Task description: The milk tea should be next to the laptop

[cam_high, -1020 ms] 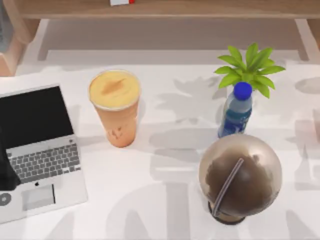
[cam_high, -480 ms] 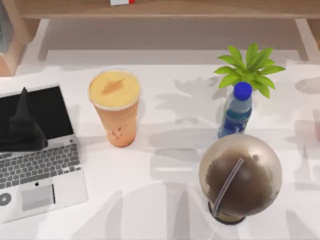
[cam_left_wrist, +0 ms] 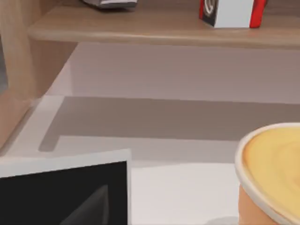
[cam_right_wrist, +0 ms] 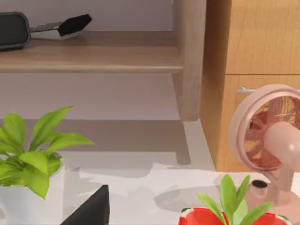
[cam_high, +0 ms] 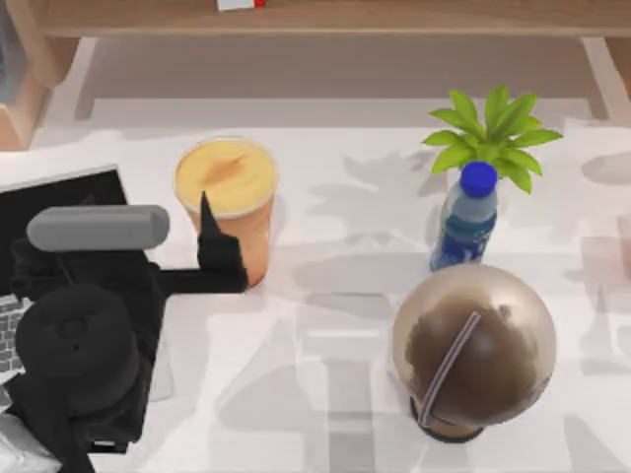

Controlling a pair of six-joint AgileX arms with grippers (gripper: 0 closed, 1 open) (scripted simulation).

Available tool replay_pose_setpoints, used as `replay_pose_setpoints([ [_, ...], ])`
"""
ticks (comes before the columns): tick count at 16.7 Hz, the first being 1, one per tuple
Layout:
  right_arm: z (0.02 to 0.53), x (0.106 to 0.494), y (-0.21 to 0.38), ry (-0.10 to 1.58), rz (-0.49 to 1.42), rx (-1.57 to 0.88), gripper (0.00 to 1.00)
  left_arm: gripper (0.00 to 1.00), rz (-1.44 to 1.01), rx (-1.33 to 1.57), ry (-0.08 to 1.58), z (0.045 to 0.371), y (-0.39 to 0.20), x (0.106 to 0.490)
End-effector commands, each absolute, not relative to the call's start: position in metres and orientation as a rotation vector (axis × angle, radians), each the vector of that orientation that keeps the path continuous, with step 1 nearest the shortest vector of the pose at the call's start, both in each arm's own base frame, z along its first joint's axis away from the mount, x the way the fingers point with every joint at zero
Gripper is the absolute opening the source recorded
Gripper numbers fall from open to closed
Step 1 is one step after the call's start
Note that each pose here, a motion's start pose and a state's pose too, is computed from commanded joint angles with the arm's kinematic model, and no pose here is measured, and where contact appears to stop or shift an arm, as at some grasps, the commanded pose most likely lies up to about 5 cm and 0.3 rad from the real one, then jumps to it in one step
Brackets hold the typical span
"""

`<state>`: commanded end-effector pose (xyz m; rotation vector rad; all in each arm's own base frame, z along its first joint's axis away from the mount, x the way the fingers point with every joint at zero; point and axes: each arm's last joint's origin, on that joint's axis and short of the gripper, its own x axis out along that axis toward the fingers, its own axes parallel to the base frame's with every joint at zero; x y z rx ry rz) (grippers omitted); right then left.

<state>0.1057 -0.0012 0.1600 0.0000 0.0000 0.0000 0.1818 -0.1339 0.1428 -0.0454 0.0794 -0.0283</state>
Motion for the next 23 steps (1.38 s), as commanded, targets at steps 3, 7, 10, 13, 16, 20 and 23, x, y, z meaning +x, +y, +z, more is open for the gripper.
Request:
replay_pose_setpoints([
  [3,0.160,0.106,-0.001,0.000,0.000,0.000,1.00,1.00,-0.029,-0.025,0.097,0.113,-0.163,0.176],
  [7,0.160,0.106,-0.001,0.000,0.000,0.000,1.00,1.00,-0.028,-0.014,0.099,0.088,-0.184,0.165],
  [10,0.160,0.106,-0.001,0.000,0.000,0.000,1.00,1.00,-0.027,-0.010,0.099,0.082,-0.189,0.161],
  [13,0.160,0.106,-0.001,0.000,0.000,0.000,1.00,1.00,-0.027,-0.010,0.099,0.082,-0.189,0.161],
  [16,0.160,0.106,-0.001,0.000,0.000,0.000,1.00,1.00,-0.025,-0.009,0.100,0.082,-0.189,0.167],
  [20,0.160,0.106,-0.001,0.000,0.000,0.000,1.00,1.00,-0.027,-0.010,0.099,0.078,-0.193,0.203],
  [23,0.160,0.106,-0.001,0.000,0.000,0.000,1.00,1.00,-0.027,-0.011,0.099,0.075,-0.192,0.234],
])
